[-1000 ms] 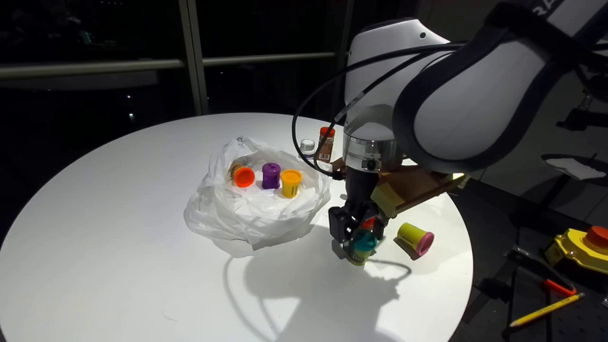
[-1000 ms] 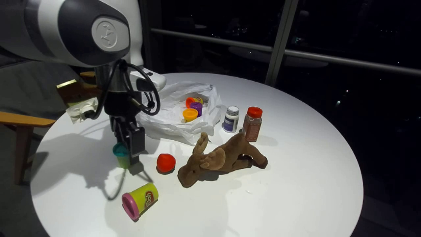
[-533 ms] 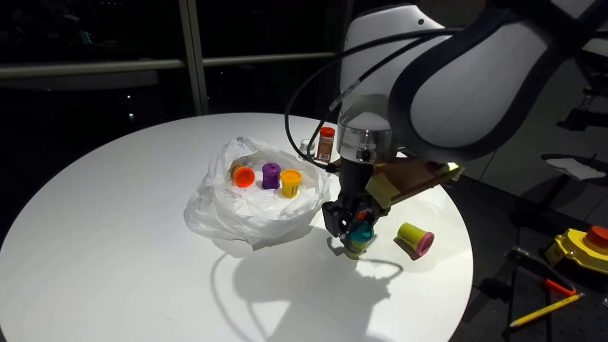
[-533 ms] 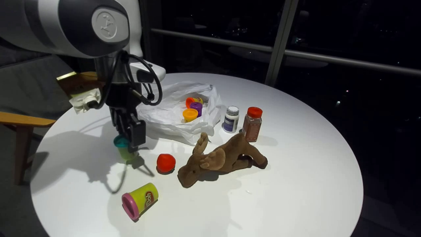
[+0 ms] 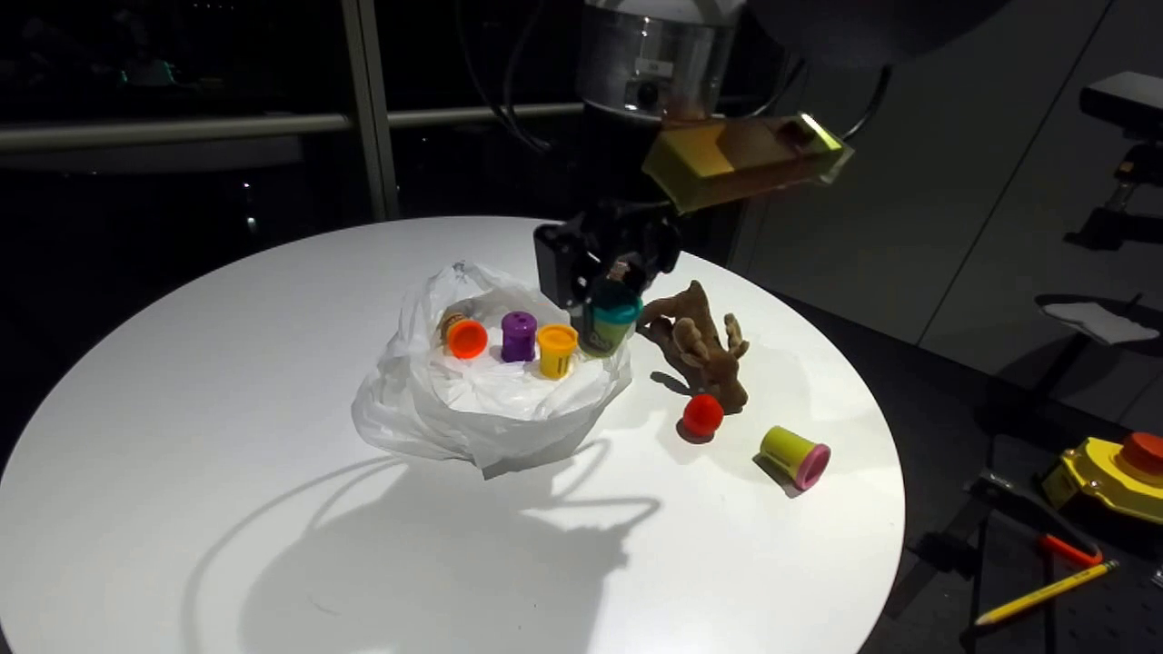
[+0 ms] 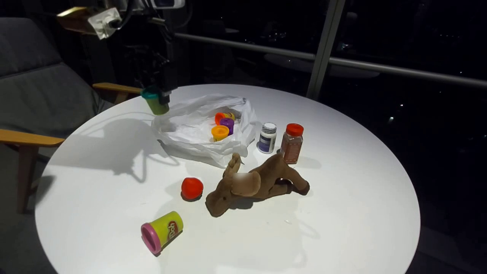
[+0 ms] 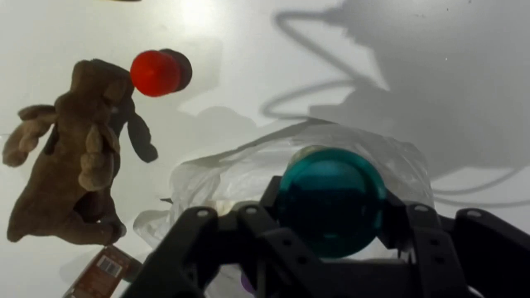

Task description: Put the objects on the table in the plastic bag

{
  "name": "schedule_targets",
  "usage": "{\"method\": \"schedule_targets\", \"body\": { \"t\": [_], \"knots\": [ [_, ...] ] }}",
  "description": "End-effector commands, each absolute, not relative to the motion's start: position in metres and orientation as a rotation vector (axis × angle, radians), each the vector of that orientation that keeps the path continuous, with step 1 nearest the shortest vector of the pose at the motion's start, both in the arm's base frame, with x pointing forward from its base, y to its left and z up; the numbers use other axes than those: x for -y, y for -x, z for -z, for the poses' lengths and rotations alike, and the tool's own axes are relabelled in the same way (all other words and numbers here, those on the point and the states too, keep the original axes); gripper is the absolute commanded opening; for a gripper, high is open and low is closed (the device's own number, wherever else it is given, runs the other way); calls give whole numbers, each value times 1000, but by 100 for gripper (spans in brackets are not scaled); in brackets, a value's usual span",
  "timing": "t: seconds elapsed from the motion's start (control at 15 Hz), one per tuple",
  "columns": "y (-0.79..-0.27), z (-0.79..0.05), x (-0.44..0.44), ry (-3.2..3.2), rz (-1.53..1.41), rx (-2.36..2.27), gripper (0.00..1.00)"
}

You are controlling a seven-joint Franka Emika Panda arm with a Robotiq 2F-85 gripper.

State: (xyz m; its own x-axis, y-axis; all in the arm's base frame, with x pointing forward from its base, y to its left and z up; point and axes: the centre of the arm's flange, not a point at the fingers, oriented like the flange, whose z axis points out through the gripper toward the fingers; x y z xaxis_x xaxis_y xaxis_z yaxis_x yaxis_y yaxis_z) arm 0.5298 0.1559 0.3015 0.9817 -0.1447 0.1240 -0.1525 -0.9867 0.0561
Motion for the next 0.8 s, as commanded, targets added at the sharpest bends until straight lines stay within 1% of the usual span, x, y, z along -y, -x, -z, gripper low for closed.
{"method": "schedule_targets", "body": {
  "t": [0.0, 0.27, 0.47, 0.73],
  "knots": [
    [-586, -305, -171, -3077, -249, 150, 24],
    [-623, -268, -167, -3074, -216, 113, 24],
    [-637, -236, -161, -3069, -170, 100, 24],
    [-664, -213, -159, -3062, -183, 91, 24]
  ]
}}
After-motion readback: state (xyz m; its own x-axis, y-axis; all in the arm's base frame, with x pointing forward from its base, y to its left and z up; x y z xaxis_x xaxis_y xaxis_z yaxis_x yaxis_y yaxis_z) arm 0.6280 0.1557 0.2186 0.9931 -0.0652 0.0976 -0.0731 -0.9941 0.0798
